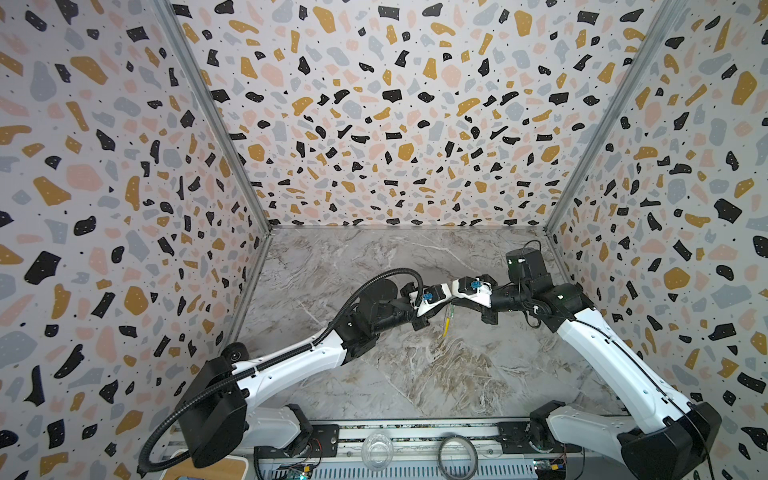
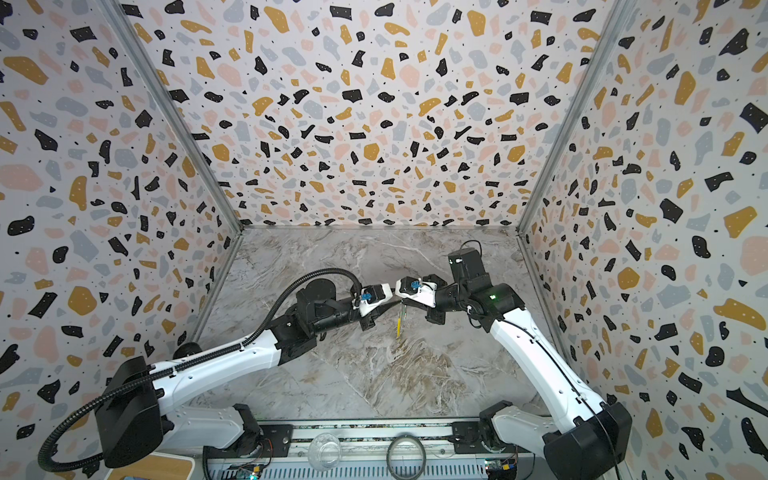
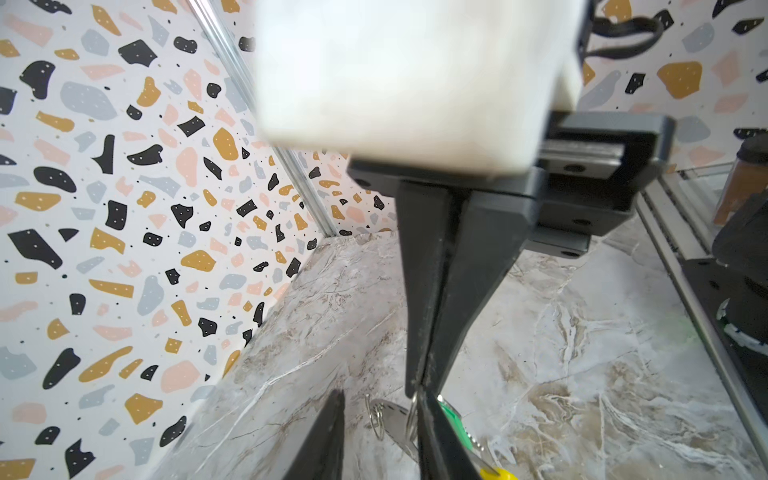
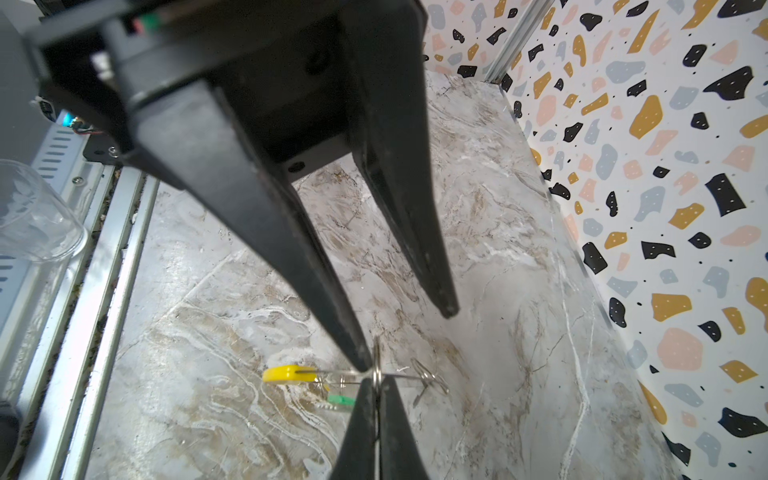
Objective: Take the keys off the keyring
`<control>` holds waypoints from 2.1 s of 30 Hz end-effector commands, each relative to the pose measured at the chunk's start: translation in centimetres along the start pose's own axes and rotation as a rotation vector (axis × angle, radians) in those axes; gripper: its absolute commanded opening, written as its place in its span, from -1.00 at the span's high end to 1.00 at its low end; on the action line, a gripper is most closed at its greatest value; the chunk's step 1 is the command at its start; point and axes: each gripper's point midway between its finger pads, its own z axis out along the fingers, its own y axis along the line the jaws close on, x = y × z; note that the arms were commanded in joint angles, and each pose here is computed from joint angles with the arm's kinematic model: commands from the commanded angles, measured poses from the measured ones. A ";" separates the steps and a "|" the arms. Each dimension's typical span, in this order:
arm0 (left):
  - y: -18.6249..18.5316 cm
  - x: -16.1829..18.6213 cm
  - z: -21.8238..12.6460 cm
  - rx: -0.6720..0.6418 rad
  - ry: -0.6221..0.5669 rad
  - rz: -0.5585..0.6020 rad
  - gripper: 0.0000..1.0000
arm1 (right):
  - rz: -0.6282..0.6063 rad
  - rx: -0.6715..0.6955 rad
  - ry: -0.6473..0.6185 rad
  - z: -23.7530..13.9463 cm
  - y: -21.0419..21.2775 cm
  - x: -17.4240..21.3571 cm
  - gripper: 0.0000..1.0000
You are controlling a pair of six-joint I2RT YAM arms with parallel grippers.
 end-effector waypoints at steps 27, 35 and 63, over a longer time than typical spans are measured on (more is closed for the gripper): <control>0.5 0.1 1.4 -0.010 0.088 0.128 0.71 | -0.043 -0.017 -0.024 -0.9 0.5 -1.4 0.99; 0.5 0.1 1.3 -0.009 0.081 0.109 1.00 | -0.076 0.011 -0.026 -1.1 0.1 -1.6 0.88; 2.4 -2.3 -0.5 -0.005 -0.096 -0.066 1.00 | 0.077 0.221 -0.091 -1.7 -0.7 0.8 0.30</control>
